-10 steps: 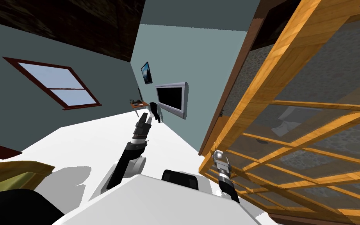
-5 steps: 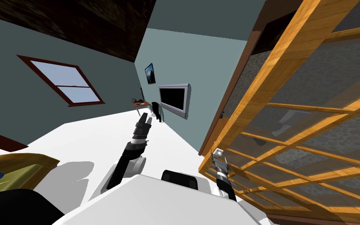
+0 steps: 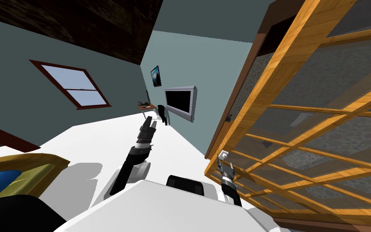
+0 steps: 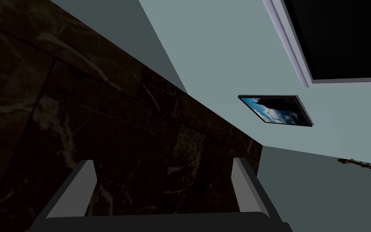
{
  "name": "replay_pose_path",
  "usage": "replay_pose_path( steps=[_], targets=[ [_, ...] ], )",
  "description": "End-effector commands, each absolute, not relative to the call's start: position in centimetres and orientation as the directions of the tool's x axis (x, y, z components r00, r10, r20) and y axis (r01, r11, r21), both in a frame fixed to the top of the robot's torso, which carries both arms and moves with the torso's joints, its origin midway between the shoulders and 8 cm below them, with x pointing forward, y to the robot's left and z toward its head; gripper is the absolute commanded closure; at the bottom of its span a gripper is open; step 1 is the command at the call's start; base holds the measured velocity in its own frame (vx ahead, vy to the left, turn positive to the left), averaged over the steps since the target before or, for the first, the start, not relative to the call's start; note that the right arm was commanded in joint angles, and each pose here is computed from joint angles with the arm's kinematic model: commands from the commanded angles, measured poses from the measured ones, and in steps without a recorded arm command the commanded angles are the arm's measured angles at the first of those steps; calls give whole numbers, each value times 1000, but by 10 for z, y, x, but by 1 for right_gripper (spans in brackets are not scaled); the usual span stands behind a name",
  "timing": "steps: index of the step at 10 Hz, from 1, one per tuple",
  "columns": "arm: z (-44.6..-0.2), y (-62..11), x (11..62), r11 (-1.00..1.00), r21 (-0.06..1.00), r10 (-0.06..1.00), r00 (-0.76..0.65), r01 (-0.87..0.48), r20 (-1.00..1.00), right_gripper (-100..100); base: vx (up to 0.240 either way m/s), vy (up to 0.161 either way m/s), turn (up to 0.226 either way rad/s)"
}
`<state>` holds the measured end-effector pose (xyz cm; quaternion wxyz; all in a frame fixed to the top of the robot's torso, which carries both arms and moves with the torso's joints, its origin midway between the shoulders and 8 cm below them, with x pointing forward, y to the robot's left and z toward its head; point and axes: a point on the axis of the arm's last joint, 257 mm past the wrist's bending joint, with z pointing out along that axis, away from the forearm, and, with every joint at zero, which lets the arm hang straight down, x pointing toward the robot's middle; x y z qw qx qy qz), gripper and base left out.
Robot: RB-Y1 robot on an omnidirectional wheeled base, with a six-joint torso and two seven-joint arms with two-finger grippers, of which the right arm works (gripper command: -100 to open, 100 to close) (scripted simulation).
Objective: Pull the door open
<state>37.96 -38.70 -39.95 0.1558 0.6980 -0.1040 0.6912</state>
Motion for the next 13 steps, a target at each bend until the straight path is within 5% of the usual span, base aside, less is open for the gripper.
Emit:
replay_pose_path(
  steps=[1,8,9,13],
  targets=[
    [-400,-385,380,-931,26,25,8,-365,1000,-100,-62,-4,22],
    [-401,-425,359,-913,15,15,5,-408,1000,-100,93,-17,75],
    [-401,-425,359,-913,15,15,5,-408,1000,100,-5,-4,-21],
    [-401,-425,359,-913,15,15,5,-408,1000,100,-17,0,7]
  ],
)
